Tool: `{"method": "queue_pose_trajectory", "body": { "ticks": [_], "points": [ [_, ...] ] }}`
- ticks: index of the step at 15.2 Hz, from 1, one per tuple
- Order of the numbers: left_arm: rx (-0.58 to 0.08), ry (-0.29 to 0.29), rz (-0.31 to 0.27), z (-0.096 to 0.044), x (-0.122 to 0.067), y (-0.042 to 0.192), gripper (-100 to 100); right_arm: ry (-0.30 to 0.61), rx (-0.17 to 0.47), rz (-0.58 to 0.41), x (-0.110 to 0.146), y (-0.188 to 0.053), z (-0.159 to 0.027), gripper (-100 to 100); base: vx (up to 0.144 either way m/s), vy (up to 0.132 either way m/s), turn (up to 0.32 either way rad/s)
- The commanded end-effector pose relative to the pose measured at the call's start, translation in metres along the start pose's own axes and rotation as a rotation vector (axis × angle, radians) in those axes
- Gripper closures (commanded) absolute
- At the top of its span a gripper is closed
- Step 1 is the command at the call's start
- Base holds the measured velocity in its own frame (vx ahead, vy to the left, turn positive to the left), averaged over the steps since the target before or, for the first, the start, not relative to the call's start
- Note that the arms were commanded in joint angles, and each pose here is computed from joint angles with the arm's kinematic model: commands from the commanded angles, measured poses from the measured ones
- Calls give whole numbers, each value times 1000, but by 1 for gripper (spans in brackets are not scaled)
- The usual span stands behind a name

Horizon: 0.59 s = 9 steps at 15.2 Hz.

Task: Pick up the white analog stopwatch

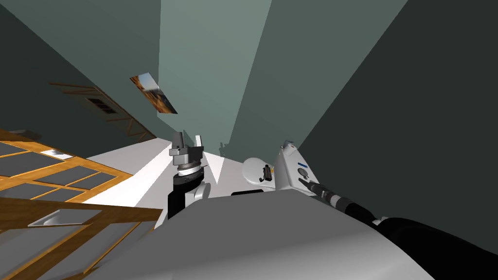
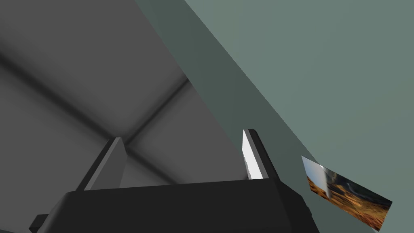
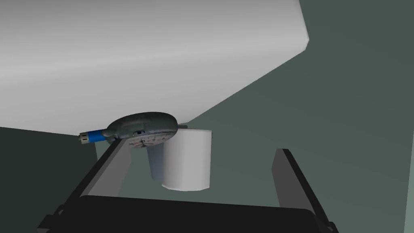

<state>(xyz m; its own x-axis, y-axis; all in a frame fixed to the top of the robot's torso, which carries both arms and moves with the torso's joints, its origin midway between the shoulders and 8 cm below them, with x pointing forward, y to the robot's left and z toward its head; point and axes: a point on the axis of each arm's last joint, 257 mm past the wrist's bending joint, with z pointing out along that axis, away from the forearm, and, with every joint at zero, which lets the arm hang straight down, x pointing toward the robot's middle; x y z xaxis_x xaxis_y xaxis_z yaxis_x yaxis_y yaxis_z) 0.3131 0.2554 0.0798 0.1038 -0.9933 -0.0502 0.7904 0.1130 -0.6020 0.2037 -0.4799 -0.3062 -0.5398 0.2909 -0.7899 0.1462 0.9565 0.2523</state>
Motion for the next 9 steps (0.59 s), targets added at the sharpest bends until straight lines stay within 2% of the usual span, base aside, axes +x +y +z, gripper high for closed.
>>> {"method": "queue_pose_trajectory", "body": {
  "ticks": [1, 2, 3, 4, 8, 9],
  "points": [
    [0, 0, 0, 0, 0, 0, 0, 35, 33, -24, 4, -15, -6, -100, 50, 30, 152],
    [0, 0, 0, 0, 0, 0, 0, 65, 62, -41, 8, -29, -11, -100, 49, 25, 122],
    [0, 0, 0, 0, 0, 0, 0, 65, 62, -41, 8, -29, -11, -100, 40, 22, 77],
    [0, 0, 0, 0, 0, 0, 0, 93, 89, -58, 12, -42, -17, -100, 34, 30, 85],
    [0, 0, 0, 0, 0, 0, 0, 183, 181, -108, 21, -85, -36, -100, 55, 36, 196],
    [0, 0, 0, 0, 0, 0, 0, 183, 181, -108, 21, -85, -36, -100, 29, 14, 71]
  ]
}}
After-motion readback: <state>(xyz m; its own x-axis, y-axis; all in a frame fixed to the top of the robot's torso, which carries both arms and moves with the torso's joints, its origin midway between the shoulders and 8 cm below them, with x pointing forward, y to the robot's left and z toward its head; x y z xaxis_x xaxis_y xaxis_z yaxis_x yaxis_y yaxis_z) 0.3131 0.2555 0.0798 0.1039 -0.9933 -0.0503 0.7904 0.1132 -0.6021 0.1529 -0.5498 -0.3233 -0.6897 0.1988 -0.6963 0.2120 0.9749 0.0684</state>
